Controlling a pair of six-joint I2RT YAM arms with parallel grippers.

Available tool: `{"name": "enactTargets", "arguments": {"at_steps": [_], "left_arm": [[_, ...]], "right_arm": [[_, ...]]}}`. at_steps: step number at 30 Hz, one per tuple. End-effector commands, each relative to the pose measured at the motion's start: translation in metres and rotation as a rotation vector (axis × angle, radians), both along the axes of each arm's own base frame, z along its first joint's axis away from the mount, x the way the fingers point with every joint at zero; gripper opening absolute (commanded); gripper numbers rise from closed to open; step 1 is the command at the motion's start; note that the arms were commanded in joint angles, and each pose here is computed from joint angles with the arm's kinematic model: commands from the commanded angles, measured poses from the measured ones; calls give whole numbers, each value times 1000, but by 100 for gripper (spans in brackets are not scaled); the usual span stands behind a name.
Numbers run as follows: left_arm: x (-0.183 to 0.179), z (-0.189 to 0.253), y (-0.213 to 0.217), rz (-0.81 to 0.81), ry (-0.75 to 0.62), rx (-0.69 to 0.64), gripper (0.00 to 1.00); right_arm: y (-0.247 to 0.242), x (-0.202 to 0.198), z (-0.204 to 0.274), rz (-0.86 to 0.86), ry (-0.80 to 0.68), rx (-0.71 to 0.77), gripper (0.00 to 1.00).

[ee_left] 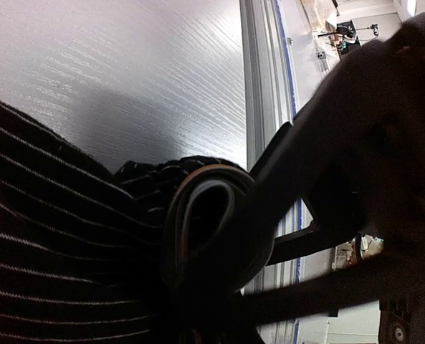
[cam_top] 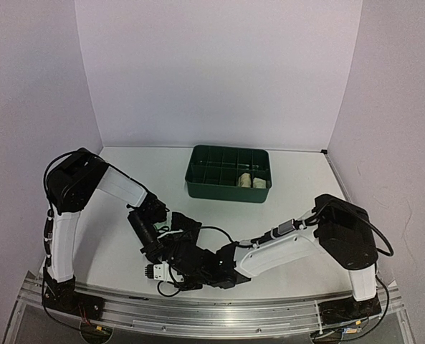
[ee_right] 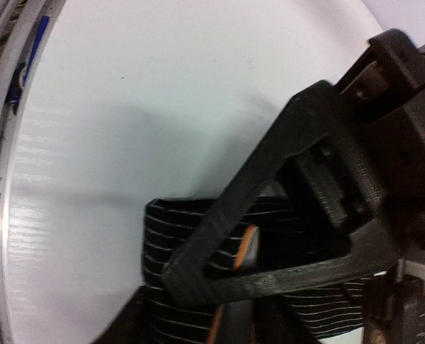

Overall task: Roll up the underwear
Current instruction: Roll the underwear to the center of the board.

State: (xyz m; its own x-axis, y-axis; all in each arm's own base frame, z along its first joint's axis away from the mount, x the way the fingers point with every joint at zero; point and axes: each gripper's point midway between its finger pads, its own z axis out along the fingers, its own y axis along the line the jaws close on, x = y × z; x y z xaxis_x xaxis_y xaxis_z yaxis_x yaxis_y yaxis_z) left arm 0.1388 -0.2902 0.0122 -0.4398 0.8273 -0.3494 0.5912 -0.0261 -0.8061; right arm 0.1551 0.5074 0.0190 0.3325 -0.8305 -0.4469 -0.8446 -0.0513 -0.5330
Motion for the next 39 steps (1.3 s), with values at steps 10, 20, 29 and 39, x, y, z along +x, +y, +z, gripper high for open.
{"name": "enactTargets", "arguments": {"at_steps": [10, 20, 29, 39], "left_arm": [[8, 11, 4, -54, -74, -51, 41], [70, 67, 46, 117, -355, -195, 61], [43, 91, 62, -79, -950, -334, 58], [-28, 61, 22, -388, -1298, -403, 78]], "right_arm": [[-57, -38, -49, -142, 447, -265, 0], [-69, -83, -65, -333, 899, -284, 0], [-59, -81, -74, -554, 1342, -254, 0], [-45, -59, -79, -624, 1490, -177, 0]]}}
